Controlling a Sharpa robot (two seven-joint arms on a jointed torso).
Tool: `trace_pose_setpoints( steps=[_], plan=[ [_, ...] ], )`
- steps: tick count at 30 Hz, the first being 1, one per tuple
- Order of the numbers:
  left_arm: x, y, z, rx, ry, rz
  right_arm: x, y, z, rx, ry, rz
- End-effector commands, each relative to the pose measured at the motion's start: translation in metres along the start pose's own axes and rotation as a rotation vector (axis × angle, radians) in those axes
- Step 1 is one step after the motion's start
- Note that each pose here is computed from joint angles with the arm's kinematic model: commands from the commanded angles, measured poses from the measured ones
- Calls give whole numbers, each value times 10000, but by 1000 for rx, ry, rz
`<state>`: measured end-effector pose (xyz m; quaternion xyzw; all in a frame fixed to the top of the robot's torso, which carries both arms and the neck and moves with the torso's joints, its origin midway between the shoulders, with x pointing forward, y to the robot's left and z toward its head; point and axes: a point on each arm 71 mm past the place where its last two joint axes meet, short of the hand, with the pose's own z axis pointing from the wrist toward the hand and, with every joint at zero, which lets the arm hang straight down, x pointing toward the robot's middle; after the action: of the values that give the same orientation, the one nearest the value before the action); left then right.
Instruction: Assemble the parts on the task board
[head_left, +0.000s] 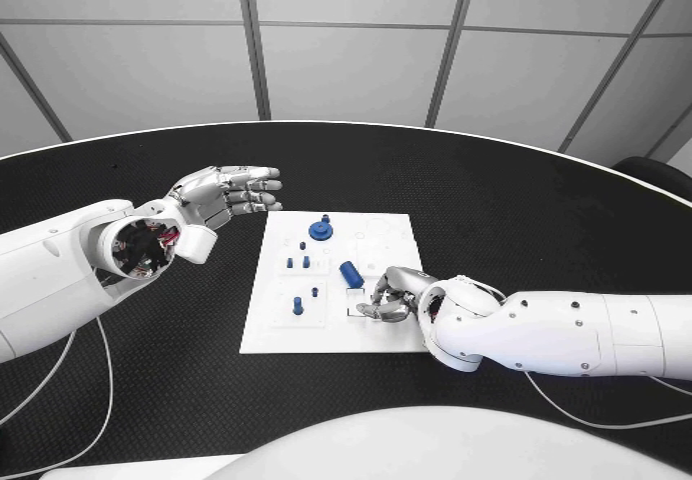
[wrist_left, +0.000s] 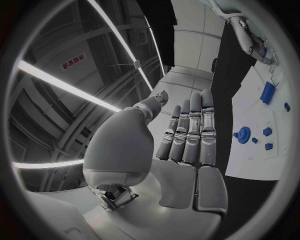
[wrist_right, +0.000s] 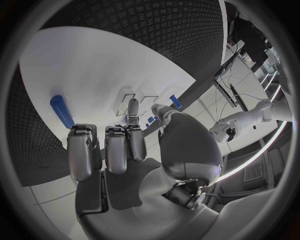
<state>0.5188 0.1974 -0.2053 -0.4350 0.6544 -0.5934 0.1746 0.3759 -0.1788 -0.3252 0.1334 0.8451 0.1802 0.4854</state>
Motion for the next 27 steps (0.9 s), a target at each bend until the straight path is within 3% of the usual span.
trace_pose_setpoints(
  steps=[1, 7, 14, 19, 27],
  plan=[
    [-1, 0, -2, -1, 0, 2, -5, 1, -7, -5, -5, 3],
    [-2, 0, -5, 0, 1, 3, -27, 8, -33, -23, -25, 17],
    [-9, -2, -7, 1, -1, 3, -105, 34, -116, -90, -96, 38],
    [-9, -3, -5, 2, 0, 3, -275, 91, -136, -137, -160, 56],
    [7, -2, 14, 3, 6, 3, -628, 188, 98, -147, -245, 20]
  ],
)
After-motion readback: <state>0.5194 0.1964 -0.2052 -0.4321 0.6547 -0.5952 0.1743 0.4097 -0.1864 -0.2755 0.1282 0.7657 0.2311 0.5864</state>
